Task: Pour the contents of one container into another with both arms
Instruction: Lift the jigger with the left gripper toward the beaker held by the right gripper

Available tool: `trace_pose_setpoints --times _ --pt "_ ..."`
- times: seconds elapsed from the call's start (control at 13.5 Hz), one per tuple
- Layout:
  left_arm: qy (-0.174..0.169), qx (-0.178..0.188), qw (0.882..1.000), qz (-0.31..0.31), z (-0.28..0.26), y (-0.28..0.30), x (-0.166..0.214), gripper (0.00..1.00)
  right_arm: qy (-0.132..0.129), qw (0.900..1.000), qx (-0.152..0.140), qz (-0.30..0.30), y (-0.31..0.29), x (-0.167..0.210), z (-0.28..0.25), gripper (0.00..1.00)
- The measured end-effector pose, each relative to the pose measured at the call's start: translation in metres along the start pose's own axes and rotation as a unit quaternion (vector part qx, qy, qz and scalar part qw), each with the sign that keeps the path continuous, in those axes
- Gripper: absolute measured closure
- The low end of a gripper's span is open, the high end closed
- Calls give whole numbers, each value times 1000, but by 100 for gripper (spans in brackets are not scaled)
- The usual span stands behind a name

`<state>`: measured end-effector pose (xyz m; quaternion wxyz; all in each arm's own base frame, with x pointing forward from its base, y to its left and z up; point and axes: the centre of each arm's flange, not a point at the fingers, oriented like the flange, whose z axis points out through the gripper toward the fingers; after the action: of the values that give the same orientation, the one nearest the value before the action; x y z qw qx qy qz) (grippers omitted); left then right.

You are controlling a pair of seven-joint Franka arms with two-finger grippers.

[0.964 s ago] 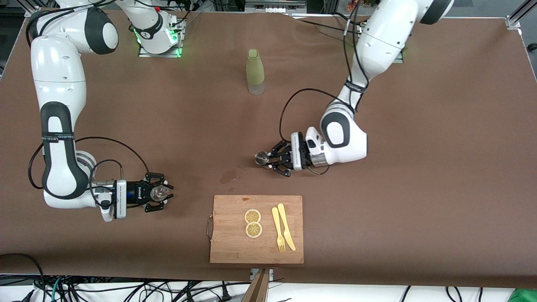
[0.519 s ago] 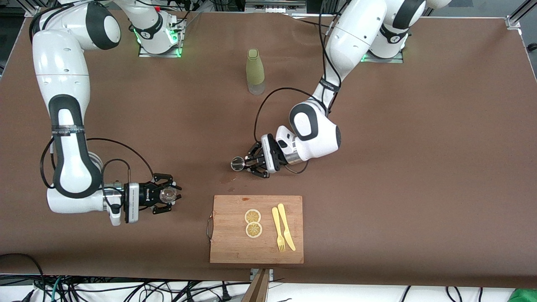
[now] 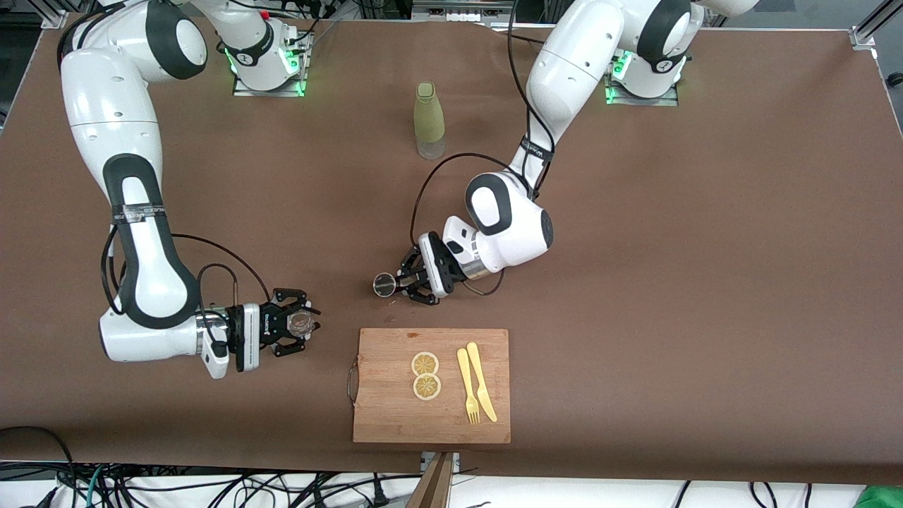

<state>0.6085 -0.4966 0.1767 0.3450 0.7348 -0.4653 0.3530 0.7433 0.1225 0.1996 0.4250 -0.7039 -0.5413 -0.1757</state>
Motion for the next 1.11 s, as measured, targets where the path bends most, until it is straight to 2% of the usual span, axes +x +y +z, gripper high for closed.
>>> trace_pose_setpoints --times 0.15,0.37,0.74,1.11 --pt "0 6 1000 -7 9 7 4 79 -11 1000 3 -2 -3 10 4 69" --pt "-8 25 999 -21 23 23 9 79 -10 1000 10 -11 -8 24 7 69" --pt "-17 29 999 -31 35 30 5 79 -12 999 26 -19 -17 36 3 69" --pt "-20 32 999 -31 36 27 0 79 -57 997 50 -20 -28 51 9 69"
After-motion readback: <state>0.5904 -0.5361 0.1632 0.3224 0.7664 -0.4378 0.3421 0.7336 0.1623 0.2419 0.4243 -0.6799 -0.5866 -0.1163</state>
